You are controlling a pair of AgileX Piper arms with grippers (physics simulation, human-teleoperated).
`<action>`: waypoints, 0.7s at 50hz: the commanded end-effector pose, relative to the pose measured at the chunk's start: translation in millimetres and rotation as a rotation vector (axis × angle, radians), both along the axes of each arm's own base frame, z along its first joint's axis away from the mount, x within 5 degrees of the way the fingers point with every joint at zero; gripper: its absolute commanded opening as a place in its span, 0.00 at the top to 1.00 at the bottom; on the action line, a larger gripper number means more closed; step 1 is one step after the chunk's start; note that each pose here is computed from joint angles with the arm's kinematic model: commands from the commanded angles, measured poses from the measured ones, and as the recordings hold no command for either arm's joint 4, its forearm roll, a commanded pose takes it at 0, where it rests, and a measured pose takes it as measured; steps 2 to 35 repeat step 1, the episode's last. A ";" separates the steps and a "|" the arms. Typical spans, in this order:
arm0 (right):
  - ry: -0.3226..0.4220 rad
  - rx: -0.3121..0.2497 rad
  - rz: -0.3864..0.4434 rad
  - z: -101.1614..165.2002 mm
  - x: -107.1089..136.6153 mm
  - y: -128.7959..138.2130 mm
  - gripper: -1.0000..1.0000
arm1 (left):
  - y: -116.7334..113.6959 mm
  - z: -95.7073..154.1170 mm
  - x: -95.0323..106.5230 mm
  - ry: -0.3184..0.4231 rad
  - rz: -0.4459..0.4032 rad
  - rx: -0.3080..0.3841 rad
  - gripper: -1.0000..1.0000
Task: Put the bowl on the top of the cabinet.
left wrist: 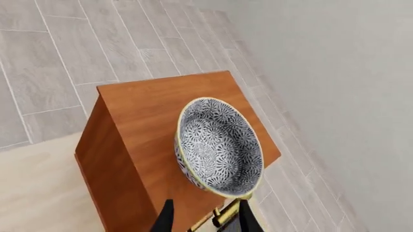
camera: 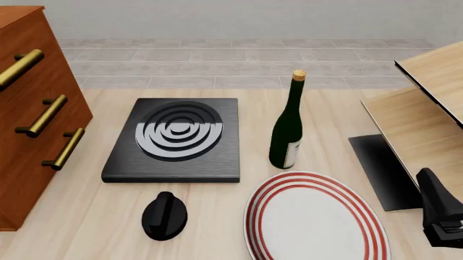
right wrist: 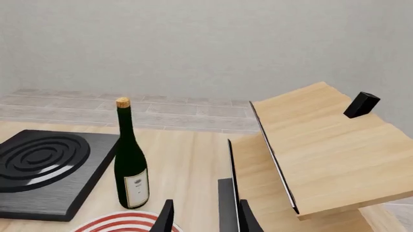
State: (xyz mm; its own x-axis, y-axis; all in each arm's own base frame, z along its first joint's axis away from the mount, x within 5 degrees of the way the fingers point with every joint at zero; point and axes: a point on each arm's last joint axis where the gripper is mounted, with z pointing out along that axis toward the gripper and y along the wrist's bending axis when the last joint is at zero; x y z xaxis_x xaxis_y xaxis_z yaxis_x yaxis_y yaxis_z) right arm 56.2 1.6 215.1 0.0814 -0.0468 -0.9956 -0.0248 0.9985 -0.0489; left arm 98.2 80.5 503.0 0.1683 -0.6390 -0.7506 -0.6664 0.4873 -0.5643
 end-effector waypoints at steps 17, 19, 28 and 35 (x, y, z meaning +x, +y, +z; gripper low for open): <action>-0.001 -0.001 0.000 1.8 -0.5 0.0 0.00 | -23.5 -1.6 -23.2 -0.033 -0.036 0.022 0.00; -0.001 -0.001 0.000 1.8 -0.5 0.0 0.00 | -23.5 -1.6 -23.2 -0.033 -0.036 0.022 0.00; -0.001 -0.001 0.000 1.8 -0.5 0.0 0.00 | -23.5 -1.6 -23.2 -0.033 -0.036 0.022 0.00; -0.001 -0.001 0.000 1.8 -0.5 0.0 0.00 | -23.5 -1.6 -23.2 -0.033 -0.036 0.022 0.00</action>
